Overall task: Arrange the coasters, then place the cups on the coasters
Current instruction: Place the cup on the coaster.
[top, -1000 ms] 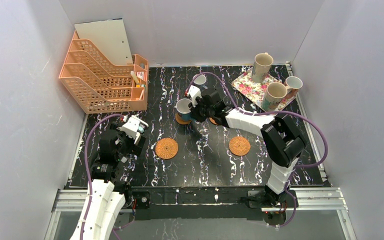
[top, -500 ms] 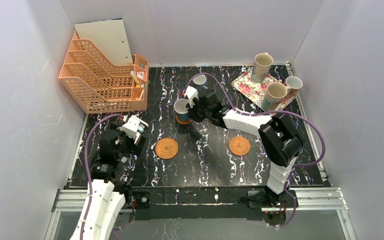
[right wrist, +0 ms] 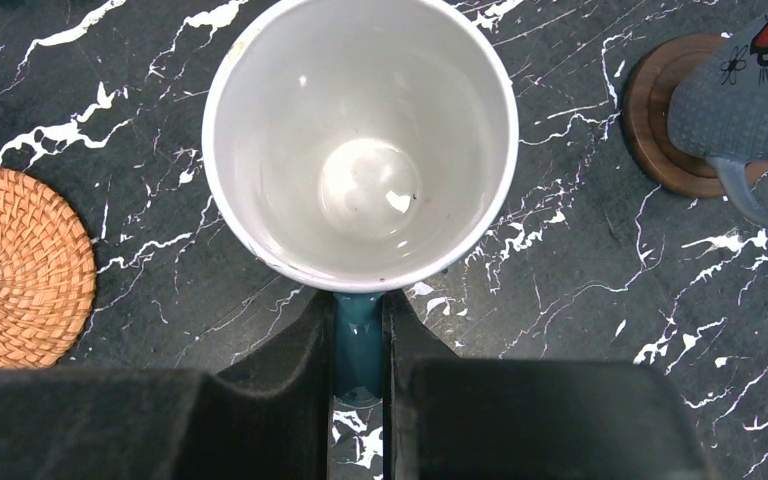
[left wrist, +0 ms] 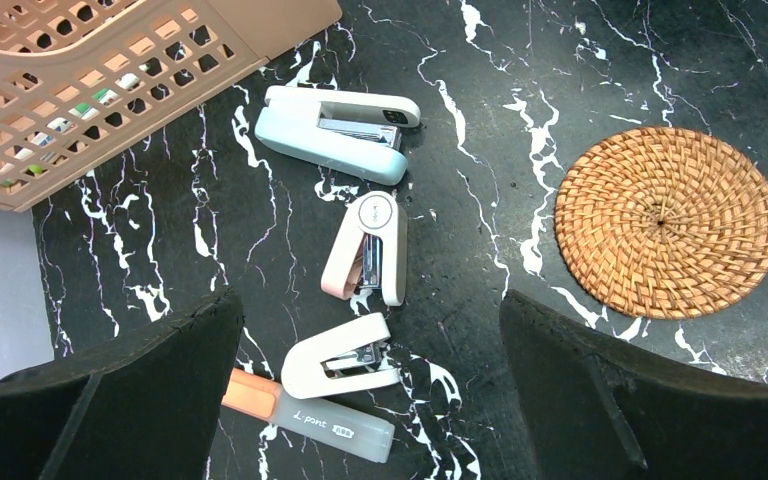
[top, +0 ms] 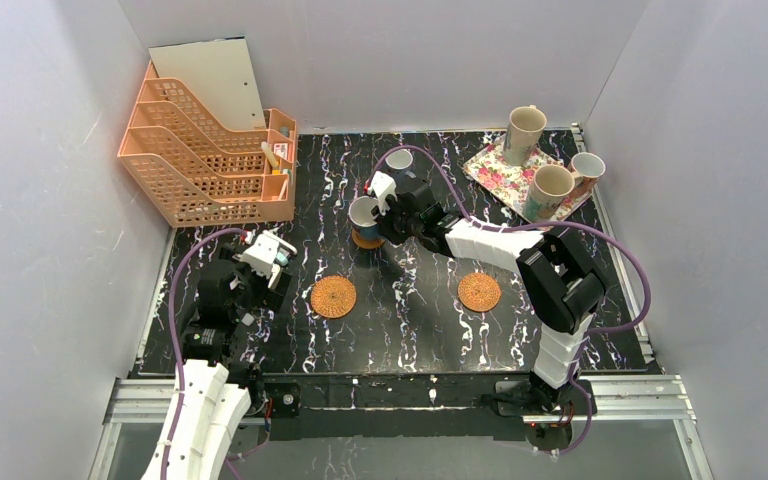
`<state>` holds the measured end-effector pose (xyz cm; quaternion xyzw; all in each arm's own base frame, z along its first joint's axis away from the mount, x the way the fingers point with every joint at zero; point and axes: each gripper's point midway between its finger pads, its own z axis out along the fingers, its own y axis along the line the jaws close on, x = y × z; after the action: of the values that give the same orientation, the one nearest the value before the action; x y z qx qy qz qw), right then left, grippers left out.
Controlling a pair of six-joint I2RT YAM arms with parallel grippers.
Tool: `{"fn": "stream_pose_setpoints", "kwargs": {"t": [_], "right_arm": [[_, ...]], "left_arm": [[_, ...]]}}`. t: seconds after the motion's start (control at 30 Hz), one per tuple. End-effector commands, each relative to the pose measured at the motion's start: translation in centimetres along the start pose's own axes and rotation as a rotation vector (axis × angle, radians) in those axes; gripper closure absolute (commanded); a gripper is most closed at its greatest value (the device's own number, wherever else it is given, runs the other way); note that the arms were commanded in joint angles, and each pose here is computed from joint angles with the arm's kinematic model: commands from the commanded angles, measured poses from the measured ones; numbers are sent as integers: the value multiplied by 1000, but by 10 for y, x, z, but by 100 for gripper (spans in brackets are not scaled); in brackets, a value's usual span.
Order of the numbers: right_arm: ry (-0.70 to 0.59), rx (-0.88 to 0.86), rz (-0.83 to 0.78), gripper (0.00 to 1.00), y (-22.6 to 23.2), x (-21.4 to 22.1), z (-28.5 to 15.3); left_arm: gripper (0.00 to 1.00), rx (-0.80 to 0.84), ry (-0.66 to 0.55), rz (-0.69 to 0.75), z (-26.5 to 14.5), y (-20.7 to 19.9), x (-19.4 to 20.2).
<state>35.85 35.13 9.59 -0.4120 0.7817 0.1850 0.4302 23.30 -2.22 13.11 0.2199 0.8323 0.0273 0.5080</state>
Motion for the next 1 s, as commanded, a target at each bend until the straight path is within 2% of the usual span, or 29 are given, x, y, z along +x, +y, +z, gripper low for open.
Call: {"fn": "stream_pose_setpoints", "kwargs": {"t": [0.0, 0.97], "right_arm": [[-171, 39, -25, 99, -10, -62, -9], [-119, 26, -20, 99, -9, -55, -4]], "left_arm": [[2, 12, 8, 2, -1, -3, 4], [2, 10, 2, 1, -2, -2, 4]]}}
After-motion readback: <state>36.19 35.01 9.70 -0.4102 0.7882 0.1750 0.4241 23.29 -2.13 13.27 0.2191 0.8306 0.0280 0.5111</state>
